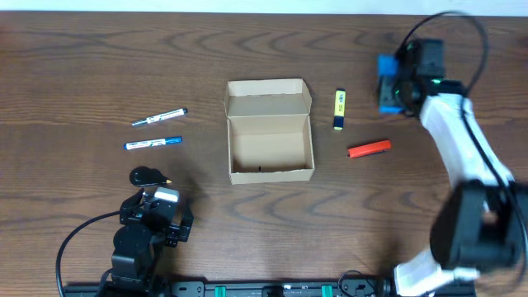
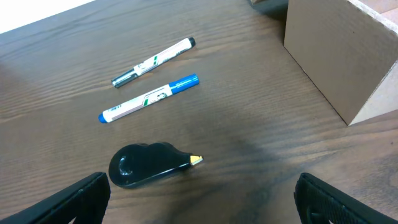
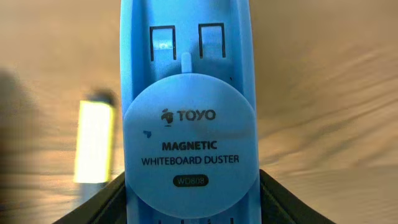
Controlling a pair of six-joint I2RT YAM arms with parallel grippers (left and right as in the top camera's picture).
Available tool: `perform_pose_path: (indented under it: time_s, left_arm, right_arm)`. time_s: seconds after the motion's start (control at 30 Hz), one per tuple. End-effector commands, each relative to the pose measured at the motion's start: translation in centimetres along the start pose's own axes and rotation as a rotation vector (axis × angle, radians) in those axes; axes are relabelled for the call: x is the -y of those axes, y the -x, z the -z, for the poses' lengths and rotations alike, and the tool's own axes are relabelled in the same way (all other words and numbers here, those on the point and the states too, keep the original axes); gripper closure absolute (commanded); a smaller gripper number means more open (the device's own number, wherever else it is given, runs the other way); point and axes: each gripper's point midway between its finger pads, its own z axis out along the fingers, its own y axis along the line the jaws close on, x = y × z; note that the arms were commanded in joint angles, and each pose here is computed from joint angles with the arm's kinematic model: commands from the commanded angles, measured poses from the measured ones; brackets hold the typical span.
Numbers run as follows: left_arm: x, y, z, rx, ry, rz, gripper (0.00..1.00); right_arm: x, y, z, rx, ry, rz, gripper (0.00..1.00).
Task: Pack container
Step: 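Carry the blue duster into the box and release it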
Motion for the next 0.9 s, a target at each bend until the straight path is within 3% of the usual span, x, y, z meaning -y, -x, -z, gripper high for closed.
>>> perform_pose_path:
  time_s: [0.0, 0.23, 0.43, 0.67, 0.87]
  left_arm:
    - [-0.1, -0.4, -0.1, -0.009, 0.009, -0.021, 0.05]
    - [-0.1, -0.4, -0.1, -0.009, 0.009, -0.020, 0.04]
    - [-0.1, -0.4, -0.1, -0.009, 0.009, -0.020, 0.05]
    - [-0.1, -0.4, -0.1, -0.009, 0.009, -0.020, 0.04]
    - [-0.1, -0.4, -0.1, -0.009, 0.009, -0.021, 0.05]
  right_arm:
    - [-2.7, 3.2, 6.4, 0.142, 0.074, 0.034, 0.51]
    - [-12.2, 0.9, 13.3, 0.186, 0.297, 0.285, 0.53]
    - [-19.7, -3.7, 14.5, 0.140, 0.415, 0.575, 0.54]
    - [-24.6, -9.8, 13.8, 0.044, 0.491, 0.944, 0.51]
    - [-26.2, -14.8, 10.5, -0.124, 0.585, 1.114, 0.52]
